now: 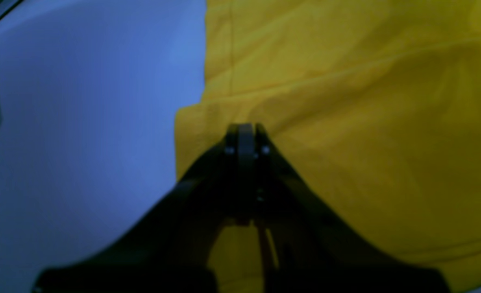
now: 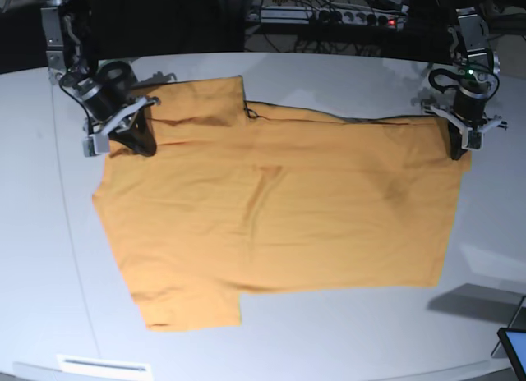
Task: Fold the T-shirt properly
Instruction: 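Lower both grippers onto the shirt's collar edge and adjust the grip, then open both grippers and lift them off the collar edge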
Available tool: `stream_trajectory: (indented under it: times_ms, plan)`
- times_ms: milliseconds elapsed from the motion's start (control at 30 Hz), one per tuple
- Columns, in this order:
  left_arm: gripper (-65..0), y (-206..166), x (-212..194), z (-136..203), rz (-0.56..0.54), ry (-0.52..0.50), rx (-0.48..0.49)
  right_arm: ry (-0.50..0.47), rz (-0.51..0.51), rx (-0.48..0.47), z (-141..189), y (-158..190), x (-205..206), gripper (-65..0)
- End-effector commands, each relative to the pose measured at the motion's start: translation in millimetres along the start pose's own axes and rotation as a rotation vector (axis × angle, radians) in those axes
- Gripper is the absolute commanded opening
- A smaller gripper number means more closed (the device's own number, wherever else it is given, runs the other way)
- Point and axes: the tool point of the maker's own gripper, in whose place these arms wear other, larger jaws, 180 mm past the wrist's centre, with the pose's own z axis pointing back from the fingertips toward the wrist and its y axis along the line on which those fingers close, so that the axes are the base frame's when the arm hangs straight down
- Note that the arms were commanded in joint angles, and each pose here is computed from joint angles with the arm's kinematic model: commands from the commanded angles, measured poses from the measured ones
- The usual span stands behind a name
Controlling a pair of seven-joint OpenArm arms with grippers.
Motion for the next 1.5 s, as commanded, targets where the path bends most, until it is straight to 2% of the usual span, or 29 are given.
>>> stream_trajectory:
  times_ms: [0,200,667,867,1033,1467]
  plan:
    - [-65.0,-1,-36,7,-0.035,0.144,-0.019,0.071,0.02,-0.024,8,-7,-16,-64.7]
    - [-65.0,4,-54,19,-0.035,0.147,-0.026,0.097,0.016,0.017,16,1,-28,-64.7]
    - [-65.0,12,-54,44,-0.107,0.138,-0.053,0.152,-0.017,0.021,33,9,-56,-64.7]
    - [-65.0,23,-55,50,-0.143,0.154,-0.053,0.127,-0.023,0.02,45,13,-58,-64.7]
    - [-65.0,32,-51,49,-0.168,0.153,-0.051,0.146,-0.011,0.013,51,9,-61,-64.7]
    - [-65.0,38,-59,59,-0.199,0.184,-0.063,0.133,0.008,0.016,45,5,-51,-64.7]
